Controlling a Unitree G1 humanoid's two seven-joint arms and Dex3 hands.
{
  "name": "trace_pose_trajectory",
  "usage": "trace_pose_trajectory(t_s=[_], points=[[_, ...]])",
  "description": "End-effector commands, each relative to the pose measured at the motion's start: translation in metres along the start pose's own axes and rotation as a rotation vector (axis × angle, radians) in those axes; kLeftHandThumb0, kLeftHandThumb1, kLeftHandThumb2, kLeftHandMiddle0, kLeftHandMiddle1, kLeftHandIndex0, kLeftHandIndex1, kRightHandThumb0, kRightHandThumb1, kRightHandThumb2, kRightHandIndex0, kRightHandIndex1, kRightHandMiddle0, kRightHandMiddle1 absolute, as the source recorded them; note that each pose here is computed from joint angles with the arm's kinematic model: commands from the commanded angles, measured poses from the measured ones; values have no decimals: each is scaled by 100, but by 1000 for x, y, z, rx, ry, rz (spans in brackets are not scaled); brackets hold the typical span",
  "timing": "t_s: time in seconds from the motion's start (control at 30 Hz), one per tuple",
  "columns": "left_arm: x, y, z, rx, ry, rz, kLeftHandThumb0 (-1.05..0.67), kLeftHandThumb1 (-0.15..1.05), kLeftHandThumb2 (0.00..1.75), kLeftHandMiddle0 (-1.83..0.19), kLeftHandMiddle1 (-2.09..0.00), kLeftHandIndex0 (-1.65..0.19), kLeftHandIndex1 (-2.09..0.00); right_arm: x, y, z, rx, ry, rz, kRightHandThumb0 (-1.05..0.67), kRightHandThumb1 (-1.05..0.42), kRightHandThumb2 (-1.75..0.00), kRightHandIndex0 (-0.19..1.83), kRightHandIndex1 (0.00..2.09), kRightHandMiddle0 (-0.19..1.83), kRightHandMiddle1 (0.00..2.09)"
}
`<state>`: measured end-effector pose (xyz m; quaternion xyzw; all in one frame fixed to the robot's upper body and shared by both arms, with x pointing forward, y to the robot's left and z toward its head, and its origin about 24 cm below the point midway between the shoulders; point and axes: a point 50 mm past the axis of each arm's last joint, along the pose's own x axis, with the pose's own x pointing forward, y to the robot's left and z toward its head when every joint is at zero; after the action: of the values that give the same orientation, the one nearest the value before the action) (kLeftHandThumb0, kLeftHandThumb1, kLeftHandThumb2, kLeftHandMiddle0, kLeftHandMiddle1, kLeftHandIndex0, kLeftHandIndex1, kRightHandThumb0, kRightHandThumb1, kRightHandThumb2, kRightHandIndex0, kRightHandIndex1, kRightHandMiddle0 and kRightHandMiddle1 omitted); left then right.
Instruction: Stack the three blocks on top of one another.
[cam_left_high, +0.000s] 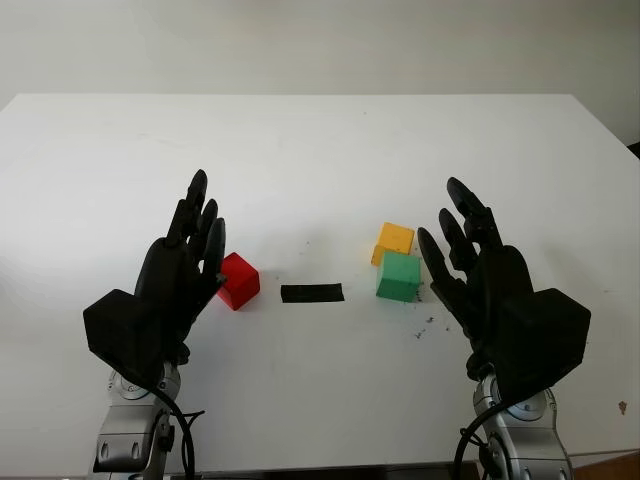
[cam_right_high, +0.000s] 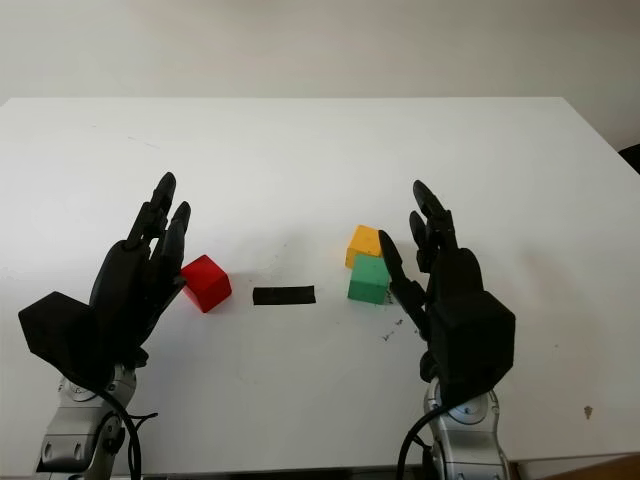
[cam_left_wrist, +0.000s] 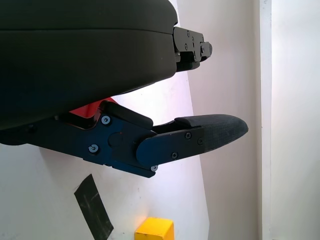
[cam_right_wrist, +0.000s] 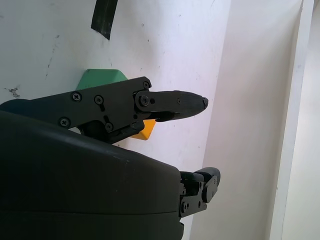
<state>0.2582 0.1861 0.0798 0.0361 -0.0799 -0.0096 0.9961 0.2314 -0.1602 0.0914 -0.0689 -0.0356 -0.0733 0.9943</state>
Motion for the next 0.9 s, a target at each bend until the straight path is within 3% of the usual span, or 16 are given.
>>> trace_pose_trajectory(t_s=[0.0, 0.33, 0.43, 0.47, 0.63, 0.77, 0.87], points=[[-1, 2, 5, 1, -22, 1, -70, 105, 60, -3, -5, 0, -5, -1, 0, 7, 15, -32, -2, -37, -105, -32, 19, 9, 7, 37], [-2, 2, 3, 5, -9, -15, -70, 105, 60, -2, -5, 1, -5, -3, 1, 7, 53, -15, 6, -43, -105, -40, 19, 8, 7, 30], [1, 4, 6, 29, -36, -18, -68, 105, 60, -3, -6, 0, -5, -1, 1, 7, 48, -13, 3, -45, -105, -40, 19, 8, 8, 28], [3, 5, 9, 47, -55, -13, -67, 105, 60, -3, -6, 0, -6, 0, 1, 7, 48, -13, 3, -45, -105, -40, 19, 8, 8, 28], [18, 28, 42, 291, -310, 10, -48, 105, 38, -25, -8, -22, -9, 4, 2, 8, 60, -26, 2, -45, -105, -41, 19, 8, 9, 27], [31, 48, 72, 584, -411, -208, -46, 105, 31, -20, -4, -24, -6, 4, 2, 9, 63, -35, -2, -43, -105, -42, 20, 8, 8, 29], [40, 55, 91, 845, -419, -391, -43, 105, 25, -13, -3, -23, -5, 4, 1, 8, 45, -41, -5, -44, -105, -42, 20, 7, 8, 29]])
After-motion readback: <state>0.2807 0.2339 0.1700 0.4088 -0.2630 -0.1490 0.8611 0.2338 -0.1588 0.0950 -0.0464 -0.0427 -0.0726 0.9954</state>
